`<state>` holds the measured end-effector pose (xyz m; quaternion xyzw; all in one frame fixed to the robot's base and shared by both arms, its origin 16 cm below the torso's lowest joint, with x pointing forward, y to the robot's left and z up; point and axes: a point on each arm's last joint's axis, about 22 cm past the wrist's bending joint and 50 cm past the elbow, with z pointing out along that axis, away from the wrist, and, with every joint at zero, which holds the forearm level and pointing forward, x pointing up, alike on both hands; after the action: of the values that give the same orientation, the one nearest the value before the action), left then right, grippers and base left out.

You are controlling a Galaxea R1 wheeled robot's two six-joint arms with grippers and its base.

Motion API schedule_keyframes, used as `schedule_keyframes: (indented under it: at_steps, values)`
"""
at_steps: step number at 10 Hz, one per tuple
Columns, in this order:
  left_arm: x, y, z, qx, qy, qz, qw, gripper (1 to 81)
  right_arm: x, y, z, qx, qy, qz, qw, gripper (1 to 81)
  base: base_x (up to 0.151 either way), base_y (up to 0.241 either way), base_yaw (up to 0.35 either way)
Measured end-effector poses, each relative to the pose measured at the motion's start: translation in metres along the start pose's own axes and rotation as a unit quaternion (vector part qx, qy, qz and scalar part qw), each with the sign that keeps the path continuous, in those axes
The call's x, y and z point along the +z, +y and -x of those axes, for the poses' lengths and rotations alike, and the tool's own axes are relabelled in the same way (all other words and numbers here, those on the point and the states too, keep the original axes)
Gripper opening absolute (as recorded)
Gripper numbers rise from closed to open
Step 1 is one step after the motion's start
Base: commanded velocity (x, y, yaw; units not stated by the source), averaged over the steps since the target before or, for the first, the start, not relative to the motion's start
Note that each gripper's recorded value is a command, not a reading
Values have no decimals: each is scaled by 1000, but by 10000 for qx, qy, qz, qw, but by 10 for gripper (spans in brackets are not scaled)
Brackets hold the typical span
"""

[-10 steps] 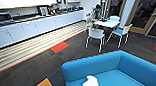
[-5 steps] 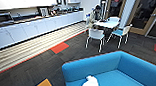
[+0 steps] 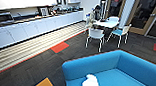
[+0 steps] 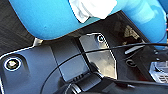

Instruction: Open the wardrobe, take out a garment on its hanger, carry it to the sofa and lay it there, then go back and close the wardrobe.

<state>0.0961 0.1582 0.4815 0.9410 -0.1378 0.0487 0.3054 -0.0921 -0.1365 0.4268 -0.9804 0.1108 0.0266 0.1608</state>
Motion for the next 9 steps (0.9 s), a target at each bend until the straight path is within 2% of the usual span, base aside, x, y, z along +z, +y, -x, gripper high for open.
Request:
schedule_keyframes:
  at_steps: [2, 4, 9]
  values:
    - [5, 11, 46, -58, -227, 42, 9997, 811, -3, 2, 24, 36, -156, 16, 9999, 811, -117, 0, 0]
    - [6, 0, 38, 23, -184, -21, 9998, 811, -1, 1, 12, 17, -76, 7, 10000, 811, -118, 0, 0]
    - [13, 7, 57, 22, -272, 3, 9996, 811, -2, 1, 16, 23, -91, 8, 10000, 811, -107, 0, 0]
